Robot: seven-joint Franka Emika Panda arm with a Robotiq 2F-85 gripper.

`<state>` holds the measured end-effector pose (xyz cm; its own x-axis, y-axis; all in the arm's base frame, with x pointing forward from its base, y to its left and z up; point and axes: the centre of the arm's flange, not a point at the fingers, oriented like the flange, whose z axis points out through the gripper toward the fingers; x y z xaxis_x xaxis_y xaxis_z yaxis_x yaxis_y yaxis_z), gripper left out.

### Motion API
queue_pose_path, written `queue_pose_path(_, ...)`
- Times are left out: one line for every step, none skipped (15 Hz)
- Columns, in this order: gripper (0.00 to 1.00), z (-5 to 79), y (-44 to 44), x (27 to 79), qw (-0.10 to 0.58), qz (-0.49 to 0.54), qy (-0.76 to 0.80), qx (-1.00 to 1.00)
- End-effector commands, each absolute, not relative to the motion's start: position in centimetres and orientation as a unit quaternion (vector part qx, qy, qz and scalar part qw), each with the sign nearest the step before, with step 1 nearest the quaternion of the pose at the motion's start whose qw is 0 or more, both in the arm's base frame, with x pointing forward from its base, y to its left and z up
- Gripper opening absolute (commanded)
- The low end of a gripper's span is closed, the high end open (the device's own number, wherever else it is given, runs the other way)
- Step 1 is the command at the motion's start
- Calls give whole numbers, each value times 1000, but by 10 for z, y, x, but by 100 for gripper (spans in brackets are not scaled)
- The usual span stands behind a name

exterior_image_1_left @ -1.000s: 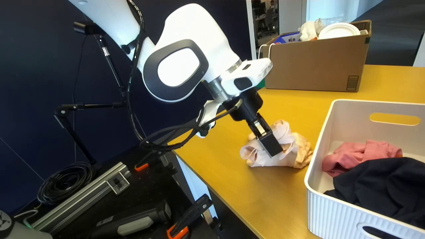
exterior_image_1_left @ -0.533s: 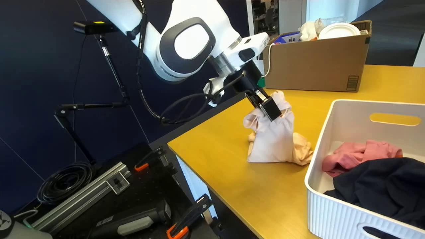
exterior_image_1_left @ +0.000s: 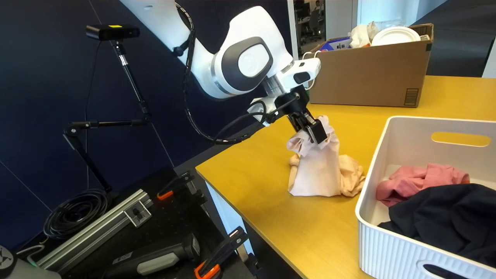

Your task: Fold the T-shirt on the table

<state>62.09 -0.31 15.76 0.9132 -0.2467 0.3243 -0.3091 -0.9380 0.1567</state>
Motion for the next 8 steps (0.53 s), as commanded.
queue_pose_path(0, 129, 6, 651, 99, 131, -117, 980)
queue_pose_path(0, 121, 10, 653, 97, 127, -111, 981)
queue_pose_path(0, 115, 14, 654, 95, 122, -105, 982)
queue_pose_path(0, 109, 18, 654, 94, 119, -101, 983)
queue_pose_path(0, 105, 22, 652, 92, 116, -95, 984)
queue_pose_path(8, 105, 25, 646, 91, 117, -92, 985)
queue_pose_path(27, 104, 26, 641, 91, 114, -88, 985)
queue_pose_path(33, 106, 27, 633, 92, 114, -85, 986)
